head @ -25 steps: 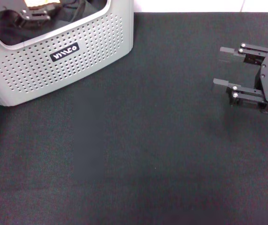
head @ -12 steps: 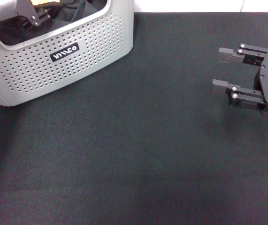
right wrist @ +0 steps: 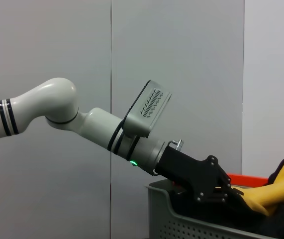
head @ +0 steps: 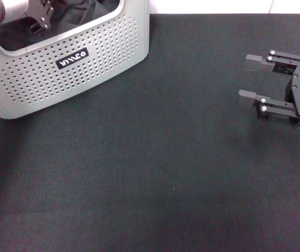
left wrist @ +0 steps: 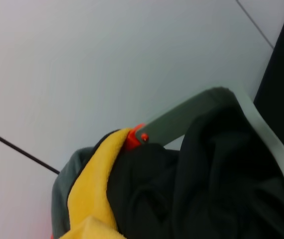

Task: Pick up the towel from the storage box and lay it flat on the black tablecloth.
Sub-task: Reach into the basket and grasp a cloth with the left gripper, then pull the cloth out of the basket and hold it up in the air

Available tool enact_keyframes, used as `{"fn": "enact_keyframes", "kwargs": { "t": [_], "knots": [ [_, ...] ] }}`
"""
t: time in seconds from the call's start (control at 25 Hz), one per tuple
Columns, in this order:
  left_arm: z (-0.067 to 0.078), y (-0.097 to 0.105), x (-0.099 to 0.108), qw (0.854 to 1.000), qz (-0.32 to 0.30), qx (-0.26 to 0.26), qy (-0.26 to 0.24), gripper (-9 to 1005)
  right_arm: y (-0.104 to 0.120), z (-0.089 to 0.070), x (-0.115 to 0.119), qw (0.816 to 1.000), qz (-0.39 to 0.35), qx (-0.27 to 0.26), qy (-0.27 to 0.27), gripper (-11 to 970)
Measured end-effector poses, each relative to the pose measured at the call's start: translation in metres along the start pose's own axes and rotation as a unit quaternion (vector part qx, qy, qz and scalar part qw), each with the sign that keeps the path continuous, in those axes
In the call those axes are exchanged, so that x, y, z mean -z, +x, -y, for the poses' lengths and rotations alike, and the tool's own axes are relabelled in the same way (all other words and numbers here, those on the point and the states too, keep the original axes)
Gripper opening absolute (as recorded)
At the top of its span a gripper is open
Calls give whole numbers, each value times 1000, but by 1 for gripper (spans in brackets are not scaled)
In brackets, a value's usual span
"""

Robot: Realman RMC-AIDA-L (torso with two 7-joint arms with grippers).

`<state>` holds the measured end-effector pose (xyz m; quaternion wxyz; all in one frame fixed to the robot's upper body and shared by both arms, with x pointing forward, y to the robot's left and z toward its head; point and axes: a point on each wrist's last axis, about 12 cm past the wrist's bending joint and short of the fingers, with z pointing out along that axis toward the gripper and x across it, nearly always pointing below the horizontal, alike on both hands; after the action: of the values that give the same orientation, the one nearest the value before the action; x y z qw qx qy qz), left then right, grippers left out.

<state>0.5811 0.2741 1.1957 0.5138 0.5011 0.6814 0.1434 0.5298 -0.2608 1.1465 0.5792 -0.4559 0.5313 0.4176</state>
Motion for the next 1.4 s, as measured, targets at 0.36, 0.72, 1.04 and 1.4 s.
{"fn": "enact_keyframes", "kwargs": {
  "t": [0.36, 0.72, 1.04, 1.4],
  "knots": [
    [-9, -17, 15, 994, 71, 44, -68, 23, 0, -1, 1, 1000, 2, 0, 3, 630],
    [-17, -47, 46, 942, 261, 194, -79, 8, 1, -1, 1, 1000, 2, 3, 4, 630],
    [-10, -56, 102, 843, 479, 243, -16, 8, 0, 2, -1, 1000, 12, 1, 12, 630],
    [0, -32, 106, 761, 557, 325, 72, 9, -6, 6, -14, 1000, 26, 9, 0, 630]
  ]
}}
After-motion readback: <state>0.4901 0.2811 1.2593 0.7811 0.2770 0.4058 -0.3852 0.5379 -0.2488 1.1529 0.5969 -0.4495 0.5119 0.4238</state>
